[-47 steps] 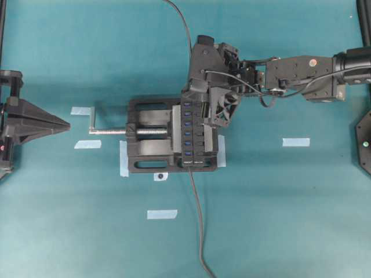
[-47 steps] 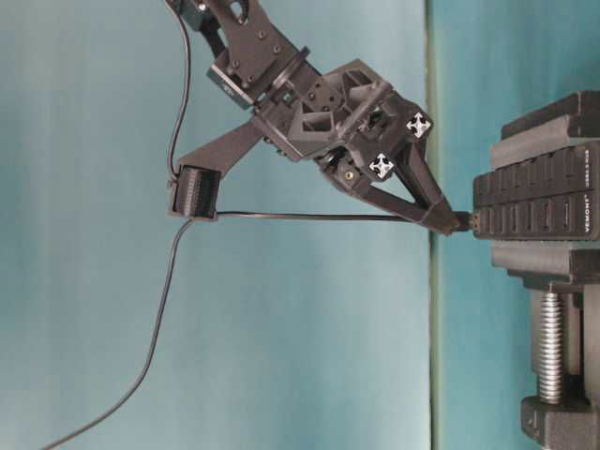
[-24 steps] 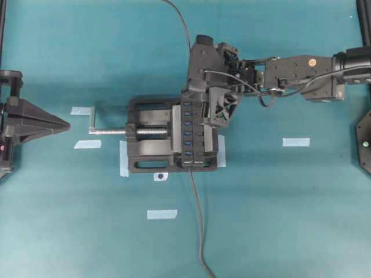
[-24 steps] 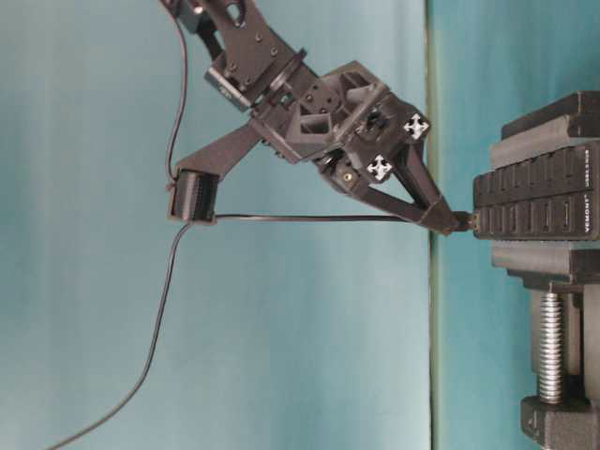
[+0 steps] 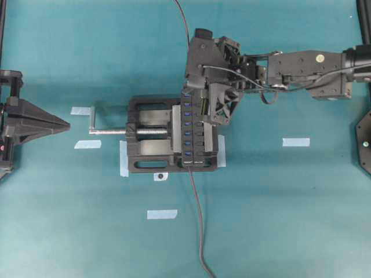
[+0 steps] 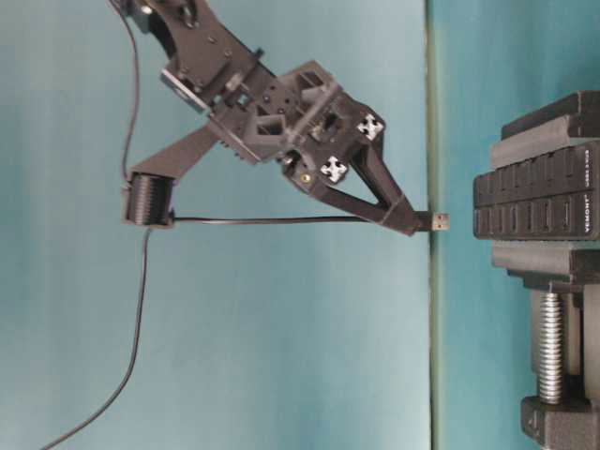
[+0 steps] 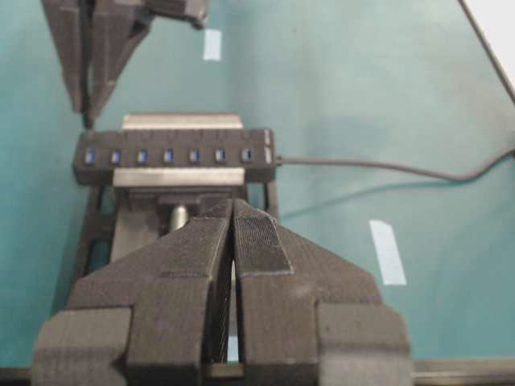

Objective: Insert the USB into the center port of the fixed hub
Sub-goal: 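Carry the plug left and align it over the hub's center port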

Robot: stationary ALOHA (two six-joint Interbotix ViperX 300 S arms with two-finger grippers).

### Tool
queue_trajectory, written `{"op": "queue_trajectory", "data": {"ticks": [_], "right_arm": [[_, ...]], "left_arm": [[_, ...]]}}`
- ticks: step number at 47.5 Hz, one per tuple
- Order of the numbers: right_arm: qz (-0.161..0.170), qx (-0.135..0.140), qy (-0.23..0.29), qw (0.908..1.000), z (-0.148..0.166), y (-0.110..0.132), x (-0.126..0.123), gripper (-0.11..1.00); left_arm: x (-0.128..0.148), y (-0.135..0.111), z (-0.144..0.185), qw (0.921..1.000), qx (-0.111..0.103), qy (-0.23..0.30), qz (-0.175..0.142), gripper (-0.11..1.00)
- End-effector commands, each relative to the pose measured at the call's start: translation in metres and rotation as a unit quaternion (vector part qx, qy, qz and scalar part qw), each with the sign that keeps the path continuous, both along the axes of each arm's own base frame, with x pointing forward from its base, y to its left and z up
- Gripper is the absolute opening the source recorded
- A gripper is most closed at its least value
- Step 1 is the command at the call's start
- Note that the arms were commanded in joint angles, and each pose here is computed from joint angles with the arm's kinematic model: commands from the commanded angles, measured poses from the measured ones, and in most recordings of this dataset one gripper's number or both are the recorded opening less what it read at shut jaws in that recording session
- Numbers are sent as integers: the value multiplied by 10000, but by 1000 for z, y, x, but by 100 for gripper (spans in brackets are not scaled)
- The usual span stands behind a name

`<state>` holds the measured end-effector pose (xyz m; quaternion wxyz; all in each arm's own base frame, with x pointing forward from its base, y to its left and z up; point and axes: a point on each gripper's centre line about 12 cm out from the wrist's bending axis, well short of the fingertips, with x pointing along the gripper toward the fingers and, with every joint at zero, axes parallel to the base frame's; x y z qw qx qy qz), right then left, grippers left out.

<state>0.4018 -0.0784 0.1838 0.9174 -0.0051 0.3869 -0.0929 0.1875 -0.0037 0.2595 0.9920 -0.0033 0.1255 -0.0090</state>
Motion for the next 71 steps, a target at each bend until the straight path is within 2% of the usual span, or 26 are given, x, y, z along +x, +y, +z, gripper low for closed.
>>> {"op": "queue_trajectory", "data": {"ticks": [1,13,28,44,53,71], "right_arm": [[44,-12,-350,9994,29,6,4,8],[104,92,-461,9988,45,19,3,8],[123,265,-501,9983,46,34,5,8],[208,287,-395,9986,40,42,6,8],[250,295,-317,9987,35,46,8,8],[252,311,-134,9991,19,46,11,8]], "left_arm": [[2,0,8,9999,-10,-107,2,0],[2,0,8,9999,-17,-107,3,0],[2,0,8,9999,-9,-100,2,0],[2,0,8,9999,-17,-99,3,0],[2,0,7,9999,-121,-90,29,0],[2,0,8,9999,-121,-97,30,0]]}}
